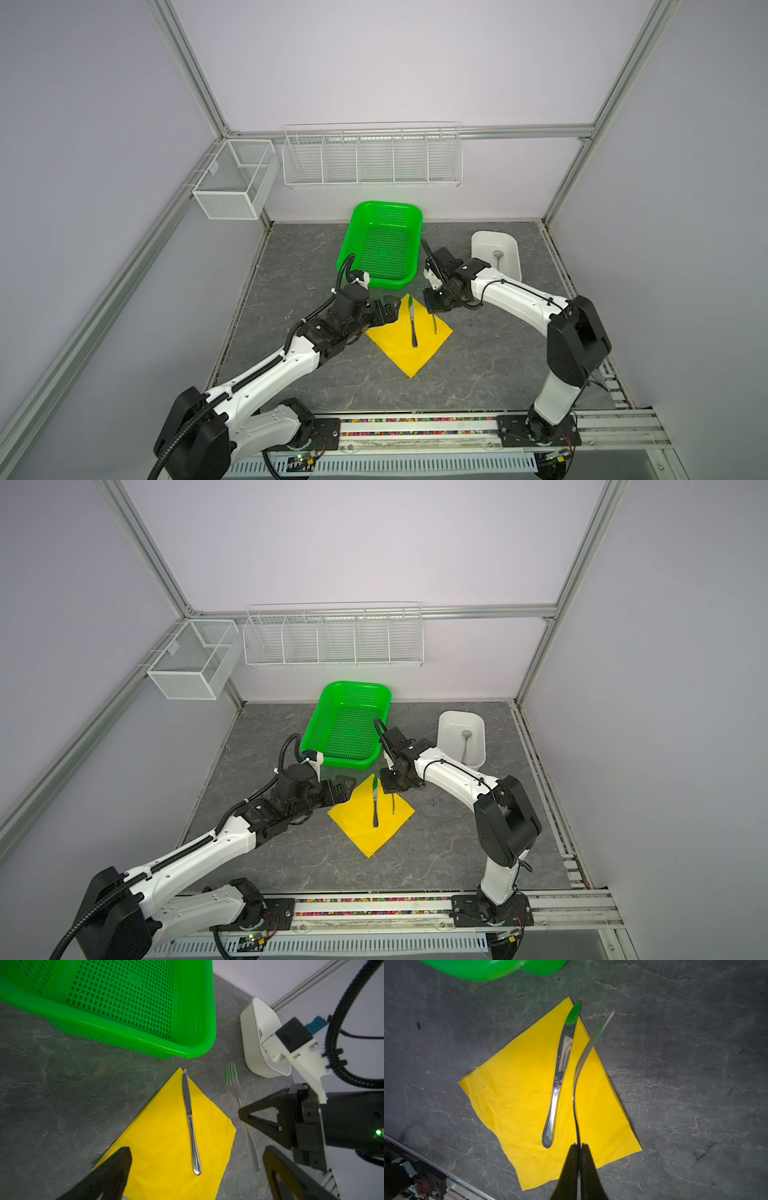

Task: Place the utensils on the paper napkin and roll it up
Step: 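Lift the fork and carry it over the yellow napkin with the right gripper, then lower the fork onto the napkin beside the knife with the right gripper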

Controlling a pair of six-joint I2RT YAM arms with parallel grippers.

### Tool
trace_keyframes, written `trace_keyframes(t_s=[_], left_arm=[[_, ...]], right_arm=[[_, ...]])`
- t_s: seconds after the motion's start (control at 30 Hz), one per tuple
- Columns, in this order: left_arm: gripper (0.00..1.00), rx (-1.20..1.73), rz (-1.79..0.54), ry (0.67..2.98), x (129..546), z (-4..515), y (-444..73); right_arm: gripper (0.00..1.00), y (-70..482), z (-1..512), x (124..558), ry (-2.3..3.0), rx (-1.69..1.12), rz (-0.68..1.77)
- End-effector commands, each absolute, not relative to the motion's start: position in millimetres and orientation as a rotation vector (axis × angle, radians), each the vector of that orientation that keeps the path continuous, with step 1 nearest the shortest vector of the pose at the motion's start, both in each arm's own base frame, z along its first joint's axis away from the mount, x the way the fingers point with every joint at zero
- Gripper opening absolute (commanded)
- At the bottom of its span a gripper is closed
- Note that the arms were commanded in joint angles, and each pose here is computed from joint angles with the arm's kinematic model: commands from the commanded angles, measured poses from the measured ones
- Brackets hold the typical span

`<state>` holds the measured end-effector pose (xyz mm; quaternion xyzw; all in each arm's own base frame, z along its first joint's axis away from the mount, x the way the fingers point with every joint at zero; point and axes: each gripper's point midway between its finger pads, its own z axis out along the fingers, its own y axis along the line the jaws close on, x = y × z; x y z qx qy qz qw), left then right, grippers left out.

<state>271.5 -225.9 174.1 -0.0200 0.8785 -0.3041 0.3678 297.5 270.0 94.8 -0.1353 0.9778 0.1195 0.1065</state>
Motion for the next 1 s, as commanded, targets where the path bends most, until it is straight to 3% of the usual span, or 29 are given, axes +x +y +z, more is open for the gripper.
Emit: trace_keyframes(t_s=[0.0, 0.53, 0.97], left_arm=[[1.0, -0.133, -0.714, 2.207, 276.8, 183.3, -206.5], [1.0, -0.156, -0.663, 2.16, 275.7, 198.1, -190.2], [1.0, -0.147, -0.638, 2.162, 276.0, 202.2, -187.6]], right_arm=[[0.06, 263.1, 72.8, 296.8, 2.918, -0.342, 0.158], [0.08, 264.7, 36.7, 288.1, 2.943, -0.381, -0.159], [0.1, 275.9, 25.6, 287.9, 2.941, -0.454, -0.201]])
